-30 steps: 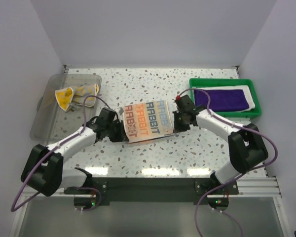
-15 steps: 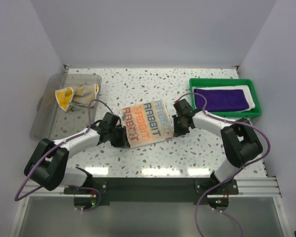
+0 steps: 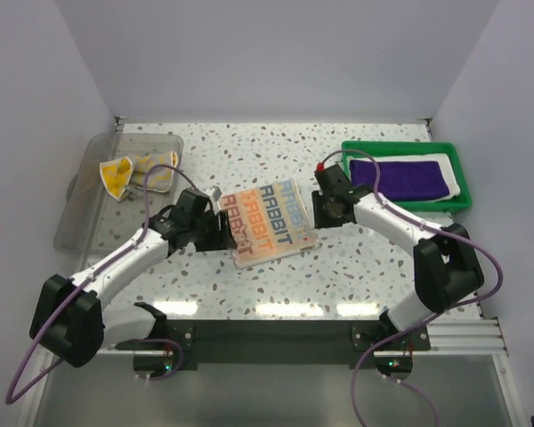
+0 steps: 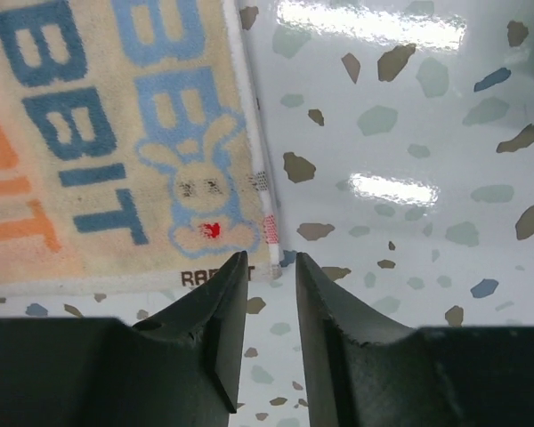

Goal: Fold and stack the towels
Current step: Fold the towel

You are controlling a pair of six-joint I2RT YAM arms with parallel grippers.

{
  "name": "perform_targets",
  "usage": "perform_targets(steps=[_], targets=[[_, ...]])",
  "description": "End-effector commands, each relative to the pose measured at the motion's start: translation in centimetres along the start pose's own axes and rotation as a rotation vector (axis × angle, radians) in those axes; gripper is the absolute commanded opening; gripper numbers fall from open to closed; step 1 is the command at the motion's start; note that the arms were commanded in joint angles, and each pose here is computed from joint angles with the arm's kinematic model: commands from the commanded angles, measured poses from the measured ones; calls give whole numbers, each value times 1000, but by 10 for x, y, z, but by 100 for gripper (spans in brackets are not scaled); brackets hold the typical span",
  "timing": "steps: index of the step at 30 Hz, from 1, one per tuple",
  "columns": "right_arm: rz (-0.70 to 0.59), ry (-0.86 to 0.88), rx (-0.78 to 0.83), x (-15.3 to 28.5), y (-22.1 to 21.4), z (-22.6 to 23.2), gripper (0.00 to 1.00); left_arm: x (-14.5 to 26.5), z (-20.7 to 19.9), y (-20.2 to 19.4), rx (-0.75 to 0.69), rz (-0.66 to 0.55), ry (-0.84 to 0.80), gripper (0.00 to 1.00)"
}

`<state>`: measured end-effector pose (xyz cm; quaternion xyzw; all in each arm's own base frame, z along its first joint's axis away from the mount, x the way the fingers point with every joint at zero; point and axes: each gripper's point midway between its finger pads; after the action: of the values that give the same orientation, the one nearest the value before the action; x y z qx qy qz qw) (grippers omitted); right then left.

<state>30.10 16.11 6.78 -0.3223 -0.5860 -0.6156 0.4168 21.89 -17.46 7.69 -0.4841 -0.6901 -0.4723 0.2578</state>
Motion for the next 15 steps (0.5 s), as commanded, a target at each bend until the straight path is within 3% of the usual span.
perform_targets(steps=[1,7,9,15], targets=[[-39,59,44,3,18,17,30,4,-18,35,-20,-73,-21,58],[68,75,86,-24,0,31,15,-35,-26,48,-58,-16,-31,39],[101,67,91,-31,-10,30,14,-47,-30,43,-85,3,-37,33],[210,3,61,-37,-57,10,14,-74,-3,2,-113,138,55,27]])
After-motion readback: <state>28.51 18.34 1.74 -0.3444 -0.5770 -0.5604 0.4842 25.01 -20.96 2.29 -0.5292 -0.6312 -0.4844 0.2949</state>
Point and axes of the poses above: each gripper's point midway between its finger pads, its own x axis back along the fingers, its own z axis along the line the jaws close on, y = z × x, and after that the axes turned 1 degree about -x, right-handed
